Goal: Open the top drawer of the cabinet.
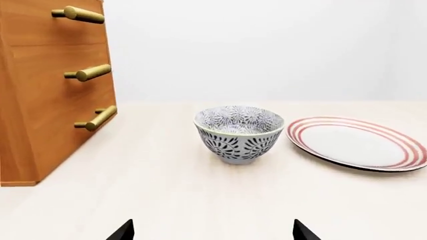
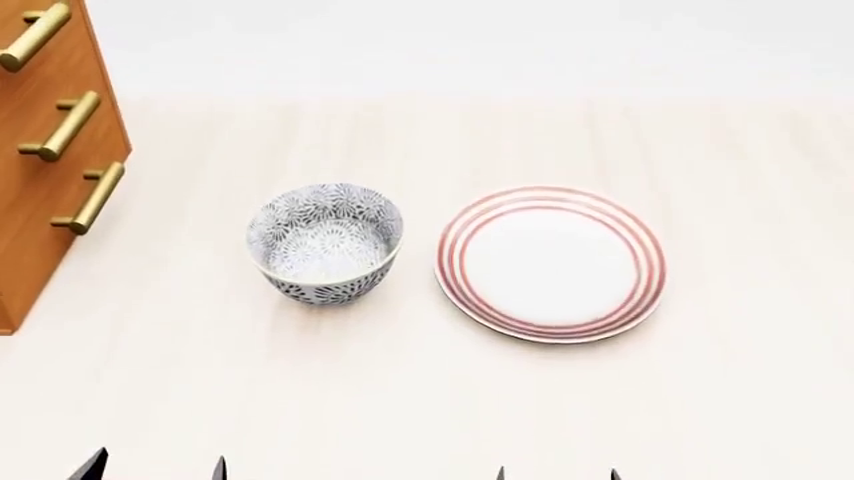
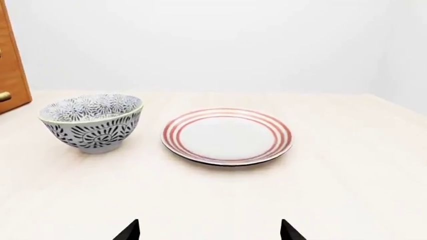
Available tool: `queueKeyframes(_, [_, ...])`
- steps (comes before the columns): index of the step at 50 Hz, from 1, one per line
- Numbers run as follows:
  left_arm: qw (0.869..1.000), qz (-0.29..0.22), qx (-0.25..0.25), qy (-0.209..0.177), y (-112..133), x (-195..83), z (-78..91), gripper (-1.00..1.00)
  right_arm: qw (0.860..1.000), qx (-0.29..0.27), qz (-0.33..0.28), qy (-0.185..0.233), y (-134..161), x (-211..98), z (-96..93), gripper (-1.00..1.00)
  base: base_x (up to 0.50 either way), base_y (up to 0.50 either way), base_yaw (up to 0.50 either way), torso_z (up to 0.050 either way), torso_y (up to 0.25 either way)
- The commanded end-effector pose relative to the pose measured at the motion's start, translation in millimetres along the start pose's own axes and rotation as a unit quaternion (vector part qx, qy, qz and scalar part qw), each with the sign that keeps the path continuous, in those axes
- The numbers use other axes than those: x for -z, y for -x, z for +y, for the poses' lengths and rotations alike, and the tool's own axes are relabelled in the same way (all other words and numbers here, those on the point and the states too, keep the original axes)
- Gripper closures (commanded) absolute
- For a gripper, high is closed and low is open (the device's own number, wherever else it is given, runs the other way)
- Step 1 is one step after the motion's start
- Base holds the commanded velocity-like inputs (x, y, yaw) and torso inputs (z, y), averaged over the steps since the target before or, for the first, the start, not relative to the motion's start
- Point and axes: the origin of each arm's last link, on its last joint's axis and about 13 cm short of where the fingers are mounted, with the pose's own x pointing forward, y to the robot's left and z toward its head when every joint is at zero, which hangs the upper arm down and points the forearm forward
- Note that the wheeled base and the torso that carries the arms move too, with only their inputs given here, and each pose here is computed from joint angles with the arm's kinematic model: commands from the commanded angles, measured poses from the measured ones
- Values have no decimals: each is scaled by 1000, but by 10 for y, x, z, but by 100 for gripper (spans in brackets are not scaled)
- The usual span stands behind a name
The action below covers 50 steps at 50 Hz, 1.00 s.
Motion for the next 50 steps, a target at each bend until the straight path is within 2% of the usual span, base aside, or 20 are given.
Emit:
queueKeyframes(1, [1000, 0, -1, 0, -6, -4, 1, -100, 1000, 0, 0, 0, -5, -5, 0, -100, 500, 0, 0, 0, 0])
queueKeyframes(43, [1000, 0, 2, -1, 2, 12, -9, -100, 1000, -2, 0, 0, 0, 10, 2, -100, 500, 0, 0, 0, 0])
queueKeyframes(50, [1000, 0, 2, -1, 1, 7, -10, -100, 1000, -1, -2, -1, -1, 7, 1, -100, 47, 0, 0, 0, 0])
